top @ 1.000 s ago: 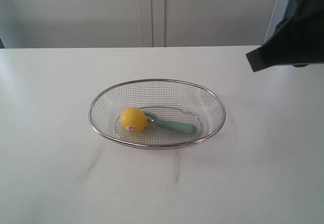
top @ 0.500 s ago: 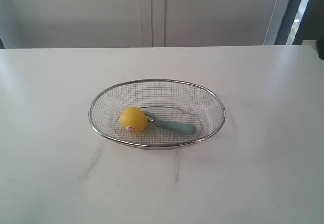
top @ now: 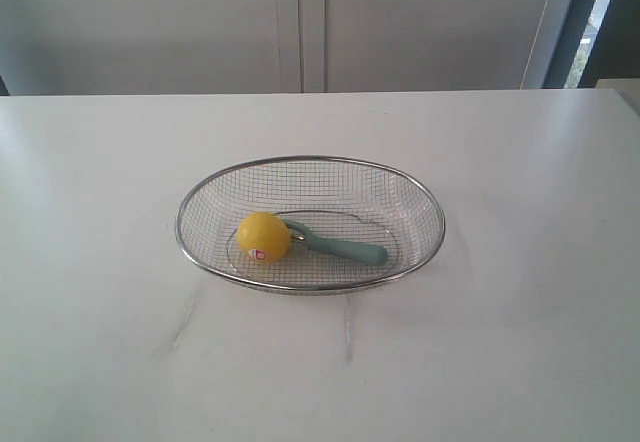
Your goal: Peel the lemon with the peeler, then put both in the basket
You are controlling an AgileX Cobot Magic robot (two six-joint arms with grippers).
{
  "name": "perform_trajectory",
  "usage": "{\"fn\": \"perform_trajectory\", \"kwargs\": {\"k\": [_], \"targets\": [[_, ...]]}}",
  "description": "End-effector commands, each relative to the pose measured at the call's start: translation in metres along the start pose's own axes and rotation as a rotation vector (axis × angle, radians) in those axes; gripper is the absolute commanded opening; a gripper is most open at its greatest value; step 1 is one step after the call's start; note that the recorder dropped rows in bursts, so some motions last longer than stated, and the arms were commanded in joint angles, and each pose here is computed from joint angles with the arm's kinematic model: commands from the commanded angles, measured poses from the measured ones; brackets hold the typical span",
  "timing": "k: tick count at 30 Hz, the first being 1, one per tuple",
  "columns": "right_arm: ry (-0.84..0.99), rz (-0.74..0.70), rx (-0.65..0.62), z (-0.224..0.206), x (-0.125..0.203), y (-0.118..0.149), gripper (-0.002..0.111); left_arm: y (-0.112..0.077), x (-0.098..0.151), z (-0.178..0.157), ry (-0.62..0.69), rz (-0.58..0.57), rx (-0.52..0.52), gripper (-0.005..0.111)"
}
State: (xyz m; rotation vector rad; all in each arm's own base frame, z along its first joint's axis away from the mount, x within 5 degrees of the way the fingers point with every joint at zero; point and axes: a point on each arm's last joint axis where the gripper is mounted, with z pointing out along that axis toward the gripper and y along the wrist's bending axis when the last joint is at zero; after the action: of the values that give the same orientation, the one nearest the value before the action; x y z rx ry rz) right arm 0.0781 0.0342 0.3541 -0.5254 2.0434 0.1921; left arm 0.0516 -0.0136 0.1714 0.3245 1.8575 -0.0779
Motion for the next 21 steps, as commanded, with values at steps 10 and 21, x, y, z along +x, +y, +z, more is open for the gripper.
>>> {"fn": "perform_trajectory", "kwargs": {"k": [10, 21], "targets": [[-0.138, 0.122, 0.263, -0.027, 0.068, -0.003, 0.000, 0.000, 0.001, 0.000, 0.000, -0.012, -0.001, 0.000], [-0.361, 0.098, 0.307, -0.002, 0.103, -0.001, 0.000, 0.000, 0.001, 0.000, 0.000, -0.012, -0.001, 0.000]]}}
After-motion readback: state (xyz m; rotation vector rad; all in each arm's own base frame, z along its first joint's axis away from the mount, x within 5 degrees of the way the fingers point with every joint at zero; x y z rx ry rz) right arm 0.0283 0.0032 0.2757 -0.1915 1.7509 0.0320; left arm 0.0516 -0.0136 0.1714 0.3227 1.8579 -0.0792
